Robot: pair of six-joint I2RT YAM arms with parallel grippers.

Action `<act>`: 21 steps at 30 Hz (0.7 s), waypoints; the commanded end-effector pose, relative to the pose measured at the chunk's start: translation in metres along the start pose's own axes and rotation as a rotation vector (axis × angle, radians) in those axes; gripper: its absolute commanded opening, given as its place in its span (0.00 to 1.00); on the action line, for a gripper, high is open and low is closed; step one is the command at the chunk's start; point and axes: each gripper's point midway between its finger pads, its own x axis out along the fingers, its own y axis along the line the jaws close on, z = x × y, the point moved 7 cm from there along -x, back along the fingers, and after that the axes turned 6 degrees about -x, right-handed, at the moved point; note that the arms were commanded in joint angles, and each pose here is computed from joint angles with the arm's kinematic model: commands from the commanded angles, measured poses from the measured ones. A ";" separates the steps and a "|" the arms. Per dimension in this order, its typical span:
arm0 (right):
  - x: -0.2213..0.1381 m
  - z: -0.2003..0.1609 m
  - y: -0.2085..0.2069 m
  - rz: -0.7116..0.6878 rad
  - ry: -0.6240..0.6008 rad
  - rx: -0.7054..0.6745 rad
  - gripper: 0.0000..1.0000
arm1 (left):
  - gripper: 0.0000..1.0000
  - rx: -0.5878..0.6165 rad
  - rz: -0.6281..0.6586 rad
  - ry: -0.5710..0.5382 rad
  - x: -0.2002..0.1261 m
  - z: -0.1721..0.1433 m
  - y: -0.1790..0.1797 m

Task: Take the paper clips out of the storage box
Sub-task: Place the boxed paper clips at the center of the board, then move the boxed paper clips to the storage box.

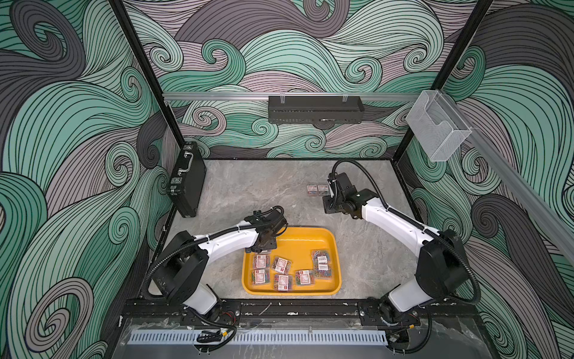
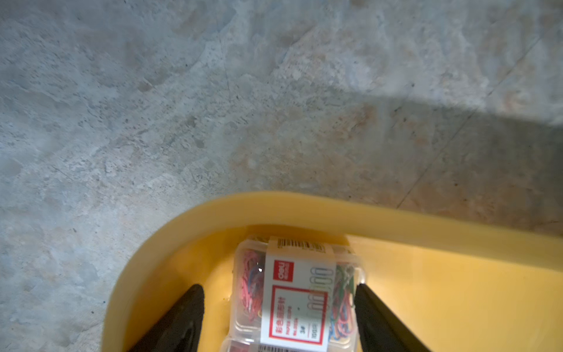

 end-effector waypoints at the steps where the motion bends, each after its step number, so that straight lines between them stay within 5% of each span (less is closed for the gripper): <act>1: -0.002 -0.006 0.001 -0.005 0.014 0.010 0.60 | 0.76 0.007 -0.021 0.030 0.003 -0.001 0.000; 21: -0.014 -0.007 -0.005 -0.037 -0.001 0.004 0.60 | 0.64 0.100 -0.100 0.073 0.004 -0.006 -0.015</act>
